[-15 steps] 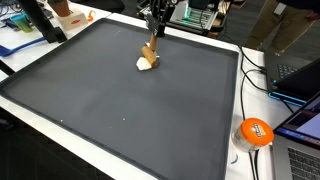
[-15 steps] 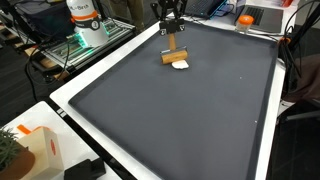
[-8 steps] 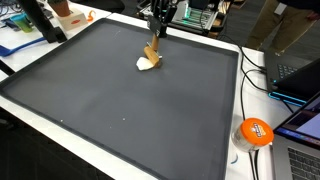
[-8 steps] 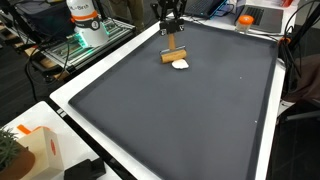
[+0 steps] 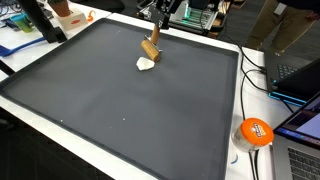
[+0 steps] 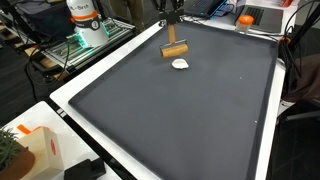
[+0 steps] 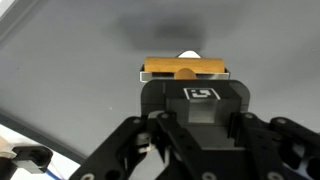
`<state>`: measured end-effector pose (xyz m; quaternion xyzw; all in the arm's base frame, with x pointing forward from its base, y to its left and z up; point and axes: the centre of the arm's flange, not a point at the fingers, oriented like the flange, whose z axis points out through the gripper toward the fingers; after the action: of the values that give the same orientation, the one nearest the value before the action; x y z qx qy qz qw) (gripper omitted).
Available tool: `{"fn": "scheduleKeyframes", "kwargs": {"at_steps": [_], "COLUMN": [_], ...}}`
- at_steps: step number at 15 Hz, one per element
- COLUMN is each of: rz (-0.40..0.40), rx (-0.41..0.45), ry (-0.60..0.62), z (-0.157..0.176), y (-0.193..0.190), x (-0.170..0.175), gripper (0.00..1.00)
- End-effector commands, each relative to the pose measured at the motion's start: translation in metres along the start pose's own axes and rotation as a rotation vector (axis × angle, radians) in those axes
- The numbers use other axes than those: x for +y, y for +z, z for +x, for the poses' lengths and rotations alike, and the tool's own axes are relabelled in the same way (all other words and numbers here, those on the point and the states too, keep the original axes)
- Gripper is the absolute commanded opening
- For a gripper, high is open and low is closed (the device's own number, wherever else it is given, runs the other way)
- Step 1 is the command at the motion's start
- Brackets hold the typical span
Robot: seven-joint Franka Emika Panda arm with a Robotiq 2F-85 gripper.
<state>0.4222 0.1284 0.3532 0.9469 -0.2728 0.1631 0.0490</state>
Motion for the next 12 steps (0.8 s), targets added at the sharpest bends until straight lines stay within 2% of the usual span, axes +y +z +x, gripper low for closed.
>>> {"fn": "scheduleKeyframes", "kwargs": {"at_steps": [1,4,9,12], "rz": [-0.043,-0.055,-0.075,-0.073], "rx": [0.055,0.074,-0.038,-0.052], "ry": [0.038,0.062,0.001,-0.037], "z": [0.006,0.018,0.007,0.003], "y": [0.014,0.032,0.050,0.056], "x": [-0.019,-0.019,-0.016,-0.021], "gripper": [0.22,0.22,0.22,0.22]}}
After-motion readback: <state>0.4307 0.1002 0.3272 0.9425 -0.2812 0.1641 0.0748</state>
